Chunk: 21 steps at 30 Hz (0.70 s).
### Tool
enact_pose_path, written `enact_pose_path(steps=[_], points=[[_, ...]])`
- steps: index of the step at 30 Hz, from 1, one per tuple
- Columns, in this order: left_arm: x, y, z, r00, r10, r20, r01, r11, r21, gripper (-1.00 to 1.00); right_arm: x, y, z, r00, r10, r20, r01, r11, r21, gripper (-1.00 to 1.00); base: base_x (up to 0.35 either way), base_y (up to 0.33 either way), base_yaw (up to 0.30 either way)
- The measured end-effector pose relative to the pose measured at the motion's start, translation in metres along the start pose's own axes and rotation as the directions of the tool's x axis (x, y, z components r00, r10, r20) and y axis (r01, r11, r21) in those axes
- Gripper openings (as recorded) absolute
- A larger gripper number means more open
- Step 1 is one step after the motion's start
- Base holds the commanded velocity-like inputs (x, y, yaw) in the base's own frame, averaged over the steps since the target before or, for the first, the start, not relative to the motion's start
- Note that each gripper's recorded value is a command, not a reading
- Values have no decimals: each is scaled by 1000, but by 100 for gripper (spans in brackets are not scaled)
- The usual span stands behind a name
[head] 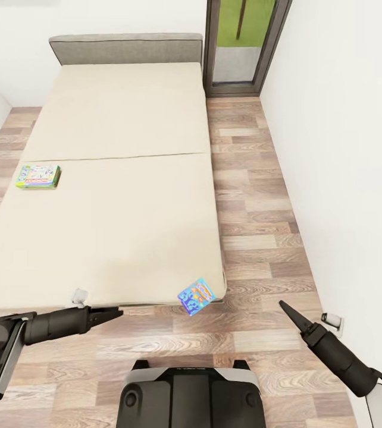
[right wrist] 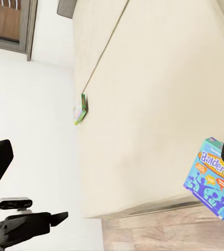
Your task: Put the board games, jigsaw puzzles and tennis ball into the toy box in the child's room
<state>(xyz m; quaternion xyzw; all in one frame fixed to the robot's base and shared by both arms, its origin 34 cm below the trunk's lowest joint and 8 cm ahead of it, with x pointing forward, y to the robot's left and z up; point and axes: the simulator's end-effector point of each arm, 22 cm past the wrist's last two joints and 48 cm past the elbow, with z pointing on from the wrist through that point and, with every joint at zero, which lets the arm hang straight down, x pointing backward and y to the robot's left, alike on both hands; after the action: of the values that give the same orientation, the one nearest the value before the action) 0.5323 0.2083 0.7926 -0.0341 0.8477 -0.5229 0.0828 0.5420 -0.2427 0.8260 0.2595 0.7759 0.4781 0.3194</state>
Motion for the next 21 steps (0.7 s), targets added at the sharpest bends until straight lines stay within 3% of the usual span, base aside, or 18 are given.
enact_pose_path(steps=[7, 21], points=[[17, 29, 22, 997, -82, 6, 82, 993, -82, 100, 3, 2, 2, 1000, 11, 2, -11, 1000, -9, 100, 0, -5, 0], [32, 36, 34, 991, -132, -21, 129, 988, -85, 100, 9, 7, 8, 1000, 18, -21, -19, 999, -31, 100, 0, 0, 0]])
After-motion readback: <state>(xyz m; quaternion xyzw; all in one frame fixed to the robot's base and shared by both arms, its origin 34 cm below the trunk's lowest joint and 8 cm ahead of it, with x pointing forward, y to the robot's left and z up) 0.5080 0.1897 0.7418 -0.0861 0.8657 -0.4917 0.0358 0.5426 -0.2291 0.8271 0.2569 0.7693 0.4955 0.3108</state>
